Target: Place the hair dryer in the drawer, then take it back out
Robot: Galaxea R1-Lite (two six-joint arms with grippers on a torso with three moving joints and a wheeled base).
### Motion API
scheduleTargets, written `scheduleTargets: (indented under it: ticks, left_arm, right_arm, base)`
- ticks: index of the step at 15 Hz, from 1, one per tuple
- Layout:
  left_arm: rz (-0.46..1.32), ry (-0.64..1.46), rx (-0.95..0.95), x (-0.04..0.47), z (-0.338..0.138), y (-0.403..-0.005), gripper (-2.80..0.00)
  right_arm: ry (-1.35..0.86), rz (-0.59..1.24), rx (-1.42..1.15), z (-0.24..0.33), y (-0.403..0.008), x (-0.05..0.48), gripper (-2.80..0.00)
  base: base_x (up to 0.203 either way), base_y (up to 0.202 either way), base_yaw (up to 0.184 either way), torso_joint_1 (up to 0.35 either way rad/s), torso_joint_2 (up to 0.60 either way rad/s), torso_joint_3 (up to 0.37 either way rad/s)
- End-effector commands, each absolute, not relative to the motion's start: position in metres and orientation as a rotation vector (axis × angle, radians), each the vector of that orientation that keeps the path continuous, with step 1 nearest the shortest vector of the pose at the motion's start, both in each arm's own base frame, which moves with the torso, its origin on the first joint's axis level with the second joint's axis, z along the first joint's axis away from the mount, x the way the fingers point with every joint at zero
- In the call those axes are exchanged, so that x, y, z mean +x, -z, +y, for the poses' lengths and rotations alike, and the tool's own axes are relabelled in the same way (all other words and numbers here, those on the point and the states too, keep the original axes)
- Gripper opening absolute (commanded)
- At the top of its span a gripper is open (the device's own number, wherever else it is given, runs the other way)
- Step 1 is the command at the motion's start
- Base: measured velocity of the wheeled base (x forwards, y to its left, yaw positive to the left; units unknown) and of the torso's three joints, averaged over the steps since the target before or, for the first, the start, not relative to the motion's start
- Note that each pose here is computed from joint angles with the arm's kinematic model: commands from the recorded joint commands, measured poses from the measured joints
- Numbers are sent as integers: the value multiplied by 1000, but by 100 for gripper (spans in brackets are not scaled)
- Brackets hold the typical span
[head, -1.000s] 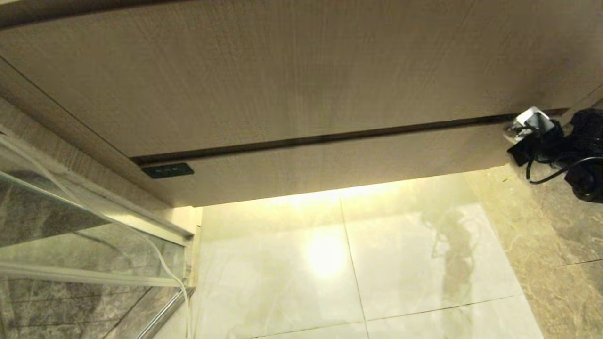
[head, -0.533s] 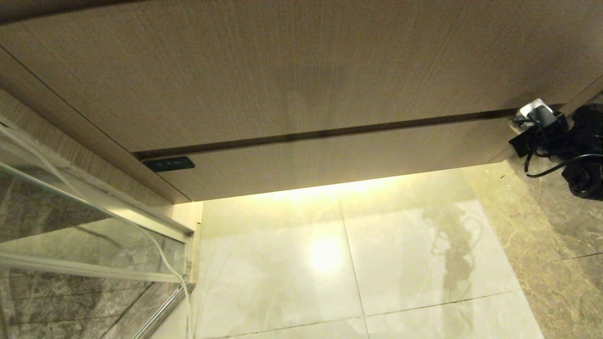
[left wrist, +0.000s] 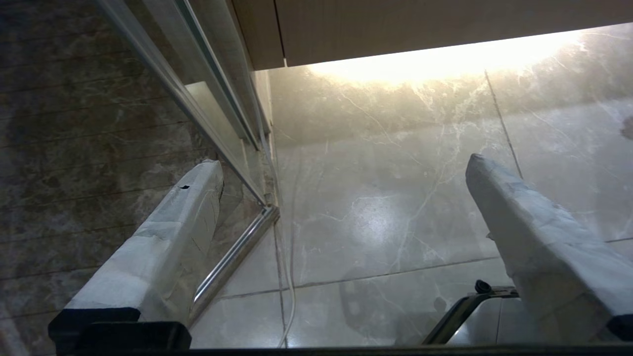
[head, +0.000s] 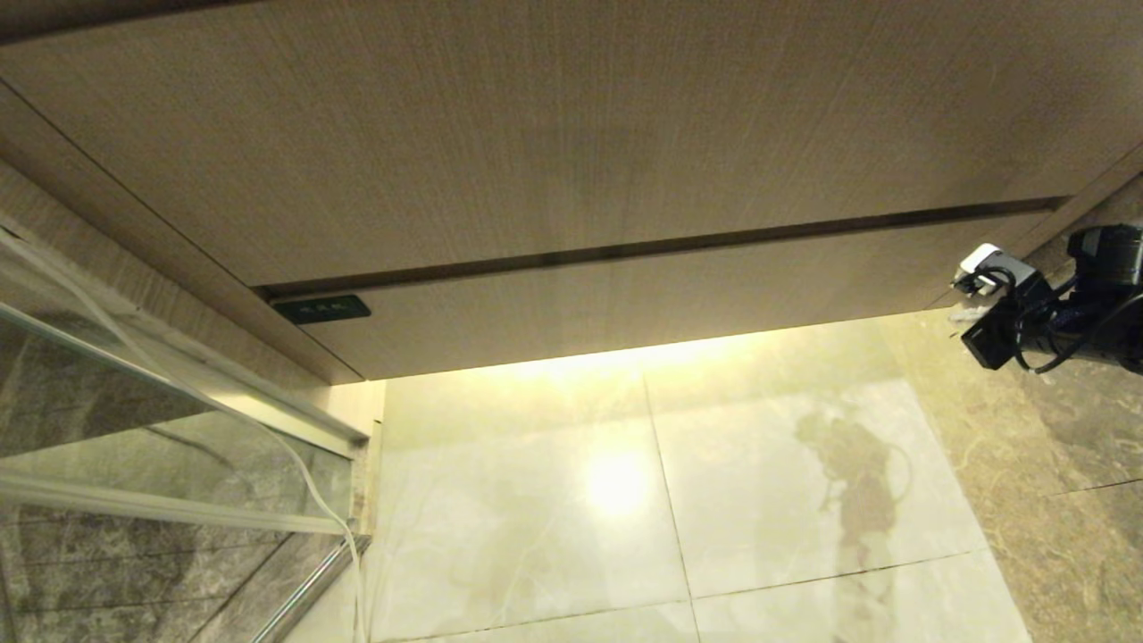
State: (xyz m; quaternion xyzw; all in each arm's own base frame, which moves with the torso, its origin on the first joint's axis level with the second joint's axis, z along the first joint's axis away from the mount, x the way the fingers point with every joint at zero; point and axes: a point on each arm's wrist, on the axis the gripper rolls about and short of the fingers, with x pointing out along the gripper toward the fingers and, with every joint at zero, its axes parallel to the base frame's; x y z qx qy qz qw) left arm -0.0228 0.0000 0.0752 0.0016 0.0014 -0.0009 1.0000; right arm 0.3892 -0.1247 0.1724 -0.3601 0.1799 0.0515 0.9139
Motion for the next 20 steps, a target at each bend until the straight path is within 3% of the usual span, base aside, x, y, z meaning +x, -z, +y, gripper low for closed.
scheduleTargets:
  ticks: [1,4,6,16,20]
  left_arm:
    - [3,2,3,-23,0,-75,0]
    - [2,2,3,-23,0,-75,0]
    - [2,2,3,-23,0,-75,0]
    - [2,2,3,-23,0,-75,0]
    - [2,2,3,-23,0,-75,0]
  right_arm:
    - [-146,505,-713,-118,-176,368,-280]
    - [-339,1023,-548,-99,-155,307,-280]
    - [-363,1127,-535,-94,-157,288,-280]
    - [-358,1122,-533,-92,-158,288,-280]
    - [-168,877,-458,-64,-194,236,-280]
  base:
    - [0,0,0,0,0,0]
    - [0,0,0,0,0,0]
    - [0,0,0,0,0,0]
    - [0,0,0,0,0,0]
    - [0,0,0,0,0,0]
